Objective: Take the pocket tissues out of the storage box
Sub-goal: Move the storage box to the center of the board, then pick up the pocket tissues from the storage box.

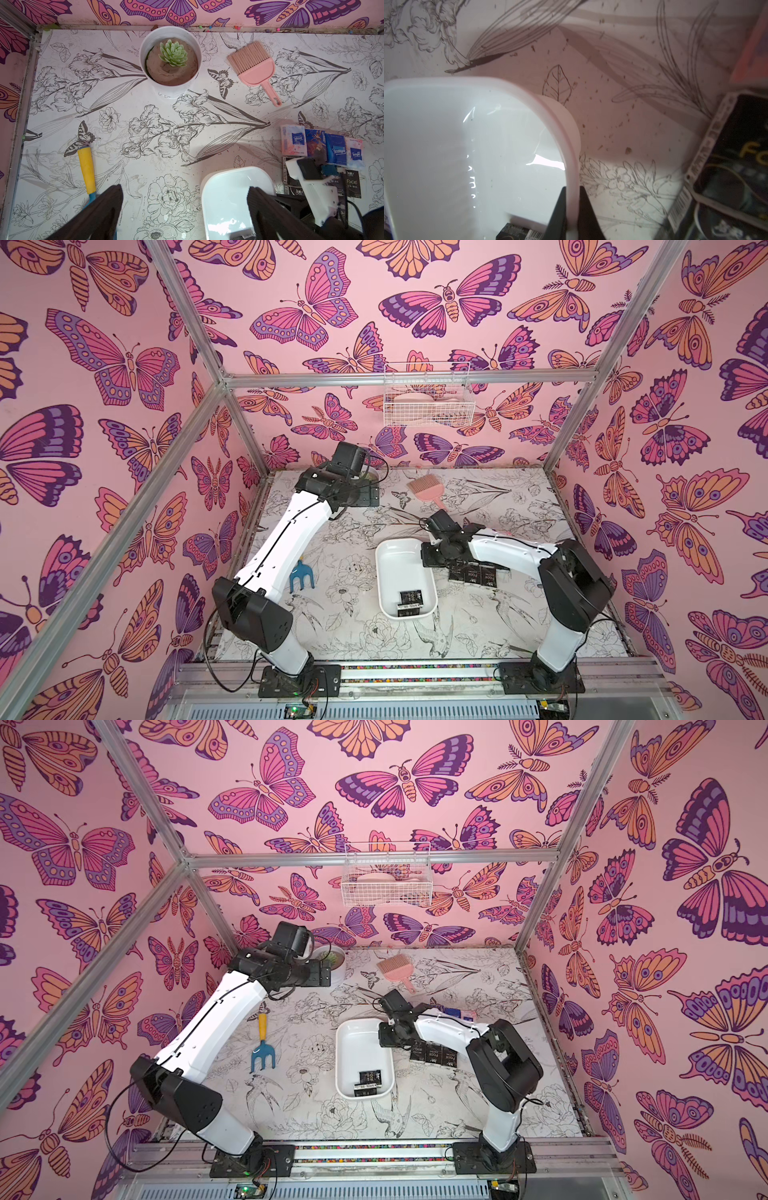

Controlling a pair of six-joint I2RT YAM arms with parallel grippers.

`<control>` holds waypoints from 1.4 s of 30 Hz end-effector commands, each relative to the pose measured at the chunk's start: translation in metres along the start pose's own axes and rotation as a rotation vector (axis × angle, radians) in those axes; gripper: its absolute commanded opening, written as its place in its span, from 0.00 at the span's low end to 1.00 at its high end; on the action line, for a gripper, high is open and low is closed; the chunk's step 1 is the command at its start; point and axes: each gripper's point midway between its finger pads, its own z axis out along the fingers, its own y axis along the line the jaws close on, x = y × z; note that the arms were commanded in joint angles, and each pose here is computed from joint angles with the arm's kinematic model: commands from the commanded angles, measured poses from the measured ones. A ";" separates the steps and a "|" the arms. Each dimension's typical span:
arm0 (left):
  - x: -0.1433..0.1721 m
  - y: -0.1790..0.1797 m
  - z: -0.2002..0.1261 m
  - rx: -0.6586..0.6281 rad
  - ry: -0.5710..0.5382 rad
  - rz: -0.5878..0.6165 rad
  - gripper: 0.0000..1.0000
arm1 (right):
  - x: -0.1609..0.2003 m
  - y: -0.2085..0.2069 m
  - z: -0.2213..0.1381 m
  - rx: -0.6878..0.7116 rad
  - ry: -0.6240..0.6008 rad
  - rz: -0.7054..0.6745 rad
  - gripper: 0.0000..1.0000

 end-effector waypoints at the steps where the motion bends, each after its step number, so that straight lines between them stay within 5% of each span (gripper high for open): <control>1: 0.004 0.010 -0.006 -0.028 0.005 0.009 1.00 | -0.010 0.008 0.007 0.021 0.021 -0.084 0.10; 5: 0.005 0.014 -0.005 -0.034 0.009 0.003 1.00 | -0.024 0.014 0.008 0.047 0.029 -0.156 0.14; 12: 0.007 0.028 -0.006 -0.051 0.015 -0.025 1.00 | -0.038 0.029 -0.043 0.018 -0.042 -0.302 0.43; 20: 0.009 0.045 -0.005 -0.055 0.026 -0.078 1.00 | 0.030 0.071 -0.089 -0.223 0.008 -0.787 0.58; 25: 0.010 0.044 -0.006 -0.051 0.027 -0.079 1.00 | 0.057 0.087 -0.080 -0.278 0.114 -0.945 0.61; 31: 0.011 0.046 -0.008 -0.058 0.022 -0.076 1.00 | 0.081 0.081 -0.051 -0.189 0.279 -1.087 0.64; 42: 0.011 0.046 -0.010 -0.052 0.021 -0.072 1.00 | 0.099 0.069 -0.006 -0.068 0.403 -1.169 0.66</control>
